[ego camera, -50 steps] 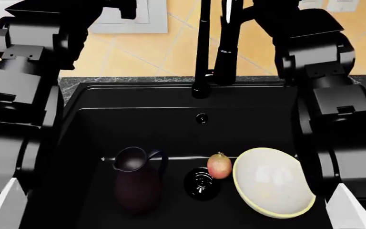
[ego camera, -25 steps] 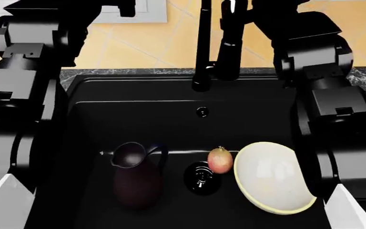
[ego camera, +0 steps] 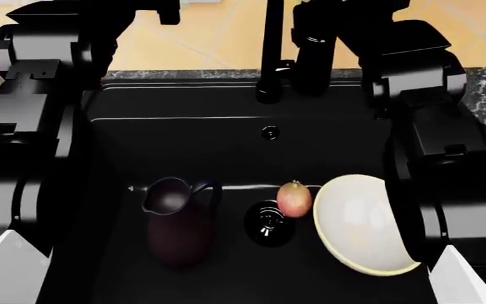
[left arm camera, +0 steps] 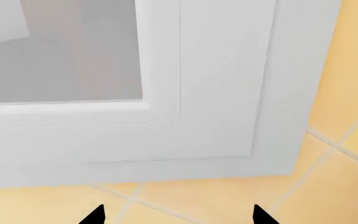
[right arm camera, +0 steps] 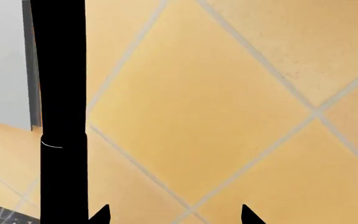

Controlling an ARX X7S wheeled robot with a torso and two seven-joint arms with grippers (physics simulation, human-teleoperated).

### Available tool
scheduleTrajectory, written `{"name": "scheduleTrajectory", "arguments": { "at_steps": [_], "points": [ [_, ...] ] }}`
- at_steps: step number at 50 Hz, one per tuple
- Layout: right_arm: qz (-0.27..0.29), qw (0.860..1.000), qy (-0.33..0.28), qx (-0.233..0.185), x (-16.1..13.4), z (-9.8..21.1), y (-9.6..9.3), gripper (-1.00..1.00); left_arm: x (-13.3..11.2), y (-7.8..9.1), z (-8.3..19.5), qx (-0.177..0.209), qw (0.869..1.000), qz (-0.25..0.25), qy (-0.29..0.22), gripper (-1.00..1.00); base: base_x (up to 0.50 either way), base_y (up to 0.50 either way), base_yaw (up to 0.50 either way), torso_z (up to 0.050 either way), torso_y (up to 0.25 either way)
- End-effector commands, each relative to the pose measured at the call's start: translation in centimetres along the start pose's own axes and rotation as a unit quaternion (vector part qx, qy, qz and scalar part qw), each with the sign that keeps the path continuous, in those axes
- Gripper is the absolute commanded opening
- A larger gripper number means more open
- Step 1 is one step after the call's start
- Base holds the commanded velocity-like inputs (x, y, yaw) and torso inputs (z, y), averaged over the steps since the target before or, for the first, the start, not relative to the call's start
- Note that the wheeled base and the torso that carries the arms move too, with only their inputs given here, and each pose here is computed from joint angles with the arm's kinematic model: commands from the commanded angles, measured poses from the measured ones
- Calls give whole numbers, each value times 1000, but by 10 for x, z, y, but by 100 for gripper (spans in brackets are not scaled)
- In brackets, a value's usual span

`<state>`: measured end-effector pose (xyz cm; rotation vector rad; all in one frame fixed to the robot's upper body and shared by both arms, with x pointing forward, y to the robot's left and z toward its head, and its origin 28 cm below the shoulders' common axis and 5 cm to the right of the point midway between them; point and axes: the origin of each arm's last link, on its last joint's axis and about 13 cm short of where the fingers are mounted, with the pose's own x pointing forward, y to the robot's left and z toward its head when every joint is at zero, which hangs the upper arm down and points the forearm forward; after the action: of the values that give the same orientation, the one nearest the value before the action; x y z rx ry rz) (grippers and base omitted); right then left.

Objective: Pick the pitcher and bowl and place them in the sink. Then turn on the water.

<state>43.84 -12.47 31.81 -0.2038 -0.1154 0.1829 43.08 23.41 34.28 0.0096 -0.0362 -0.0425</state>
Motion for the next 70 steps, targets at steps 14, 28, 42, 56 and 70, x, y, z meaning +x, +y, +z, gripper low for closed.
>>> {"name": "scheduleTrajectory", "arguments": {
  "at_steps": [14, 28, 42, 56, 70],
  "points": [
    [3, 1000, 6, 5, 0, -3, 1, 100, 0, 0, 0, -2, 1000, 0, 1, 100, 0, 0, 0, 0, -106],
    [4, 1000, 9, 9, 0, -5, 2, 100, 0, 1, -1, -3, 1000, 0, 1, 100, 0, 0, 0, 0, -107],
    [6, 1000, 11, 11, 0, -6, 3, 100, 0, 2, -3, -5, 1000, 3, 1, 100, 0, 0, 0, 0, -106],
    [-16, 1000, 9, 19, -1, -6, -1, 100, 0, 4, -3, -10, 1000, 8, -1, 100, 0, 0, 0, 0, 0],
    [-91, 994, 19, 59, -8, -11, -22, 100, 0, 4, -1, -10, 1000, 9, -4, 100, 0, 0, 0, 0, 0]
  ]
}}
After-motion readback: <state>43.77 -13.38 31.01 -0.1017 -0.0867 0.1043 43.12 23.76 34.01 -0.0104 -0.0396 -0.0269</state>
